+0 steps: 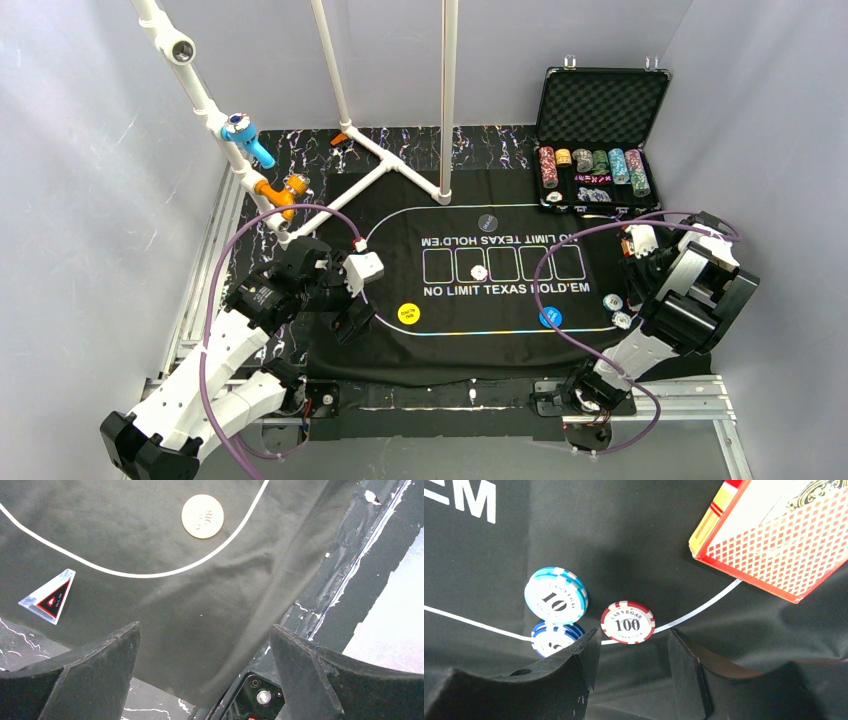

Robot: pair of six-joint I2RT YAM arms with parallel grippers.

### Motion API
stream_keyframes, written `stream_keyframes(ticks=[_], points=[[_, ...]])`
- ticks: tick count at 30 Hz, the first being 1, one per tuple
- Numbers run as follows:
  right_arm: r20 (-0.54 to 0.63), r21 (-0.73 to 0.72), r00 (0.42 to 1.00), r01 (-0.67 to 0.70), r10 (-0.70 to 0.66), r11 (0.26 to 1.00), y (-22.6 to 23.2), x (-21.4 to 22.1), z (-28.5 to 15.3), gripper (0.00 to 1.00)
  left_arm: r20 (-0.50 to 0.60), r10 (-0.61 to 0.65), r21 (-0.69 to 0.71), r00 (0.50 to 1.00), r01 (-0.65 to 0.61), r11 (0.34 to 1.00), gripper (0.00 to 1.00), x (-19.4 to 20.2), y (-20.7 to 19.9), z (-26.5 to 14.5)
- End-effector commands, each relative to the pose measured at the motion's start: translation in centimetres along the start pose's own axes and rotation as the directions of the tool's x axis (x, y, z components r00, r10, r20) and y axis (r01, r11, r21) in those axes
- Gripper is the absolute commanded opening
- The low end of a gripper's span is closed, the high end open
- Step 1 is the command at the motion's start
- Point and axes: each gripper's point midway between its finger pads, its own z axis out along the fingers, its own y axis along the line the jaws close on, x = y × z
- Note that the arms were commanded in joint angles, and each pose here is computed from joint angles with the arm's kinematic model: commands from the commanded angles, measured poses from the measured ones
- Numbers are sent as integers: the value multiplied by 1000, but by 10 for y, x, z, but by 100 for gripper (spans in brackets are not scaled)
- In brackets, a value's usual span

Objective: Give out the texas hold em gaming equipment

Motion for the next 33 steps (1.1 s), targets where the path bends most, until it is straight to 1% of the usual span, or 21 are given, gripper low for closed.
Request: stream_keyframes(ticks=[1,9,13,20,23,29,33], points=[[3,-21,1000,25,-25,999,0,2,11,61,9,12,6,1000,-12,1000,99,-2,-1,-2],[-2,-30,999,35,-35,999,8,3,21,65,3,10,10,1000,-11,1000,99,-2,-1,-1],[-28,-20,998,50,-51,999,11,8,27,62,6,13,7,1000,-13,1000,99,-3,-1,-2],[-62,1,995,82,-81,997,17,21,31,63,6,12,5,1000,-12,1000,99,-3,-1,-2],[-70,-13,994,82,-83,997,22,25,35,59,5,12,6,1000,-12,1000,99,-3,0,-1],[-68,-25,995,68,-70,997,23,23,33,47,8,14,5,1000,-14,1000,99,-3,-1,-2],[-41,-9,997,71,-71,997,17,12,20,45,6,13,5,1000,-13,1000,99,-2,-1,-2]])
